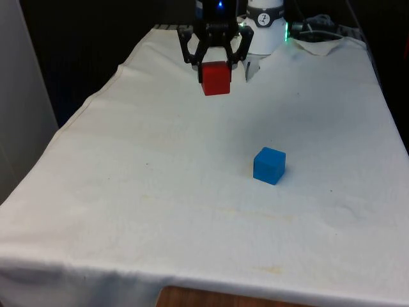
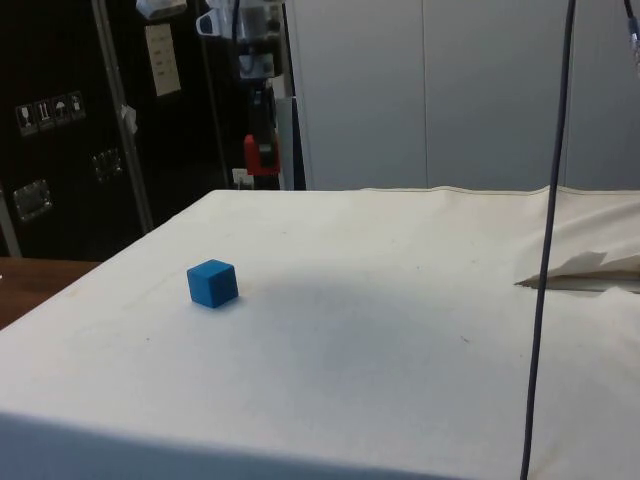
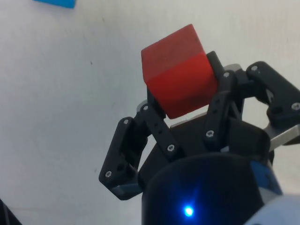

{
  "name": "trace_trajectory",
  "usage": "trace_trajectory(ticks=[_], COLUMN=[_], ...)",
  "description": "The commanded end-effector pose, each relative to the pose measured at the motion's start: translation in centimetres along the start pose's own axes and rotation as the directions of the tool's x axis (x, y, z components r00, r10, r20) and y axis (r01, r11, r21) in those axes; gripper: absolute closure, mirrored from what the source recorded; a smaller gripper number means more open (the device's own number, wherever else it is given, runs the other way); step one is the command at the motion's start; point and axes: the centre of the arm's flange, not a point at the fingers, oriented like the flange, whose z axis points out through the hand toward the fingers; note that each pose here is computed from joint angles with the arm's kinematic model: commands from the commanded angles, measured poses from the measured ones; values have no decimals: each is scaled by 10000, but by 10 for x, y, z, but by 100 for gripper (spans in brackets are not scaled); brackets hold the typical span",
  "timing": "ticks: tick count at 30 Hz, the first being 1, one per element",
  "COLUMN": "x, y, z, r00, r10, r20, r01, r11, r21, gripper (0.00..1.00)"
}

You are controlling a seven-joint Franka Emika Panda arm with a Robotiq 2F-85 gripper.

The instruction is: Stack the two cubes.

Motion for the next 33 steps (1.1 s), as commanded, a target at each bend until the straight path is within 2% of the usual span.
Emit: trace_trajectory(ticks=[1, 2, 3, 8, 10, 11, 12, 17, 20, 21, 24, 27, 33], x=[4, 1, 5, 10, 12, 9, 13, 23, 28, 26, 38, 40, 56], y=[-1, 0, -1, -3, -5, -3, -5, -10, -14, -12, -20, -23, -39], z=[0, 0, 0, 2, 2, 2, 3, 5, 7, 7, 10, 11, 17], r00=[9999, 10000, 9998, 9984, 9978, 9985, 9976, 9957, 9952, 9958, 9943, 9940, 9934], r10=[18, -4, -2, -81, -137, -79, -163, -306, -370, -379, -489, -557, -704], r20=[-165, -49, -221, -558, -651, -548, -675, -871, -902, -831, -952, -943, -902], r01=[-18, 4, 2, 84, 143, 79, 170, 319, 381, 387, 497, 565, 703], r11=[10000, 10000, 10000, 10000, 9999, 10000, 9998, 9994, 9992, 9992, 9987, 9984, 9975], r21=[-5, -15, -4, 51, 77, 4, 100, 138, 104, 72, 61, 62, -51], gripper=[97, 97, 97, 97, 97, 97, 97, 97, 97, 97, 97, 97, 97])
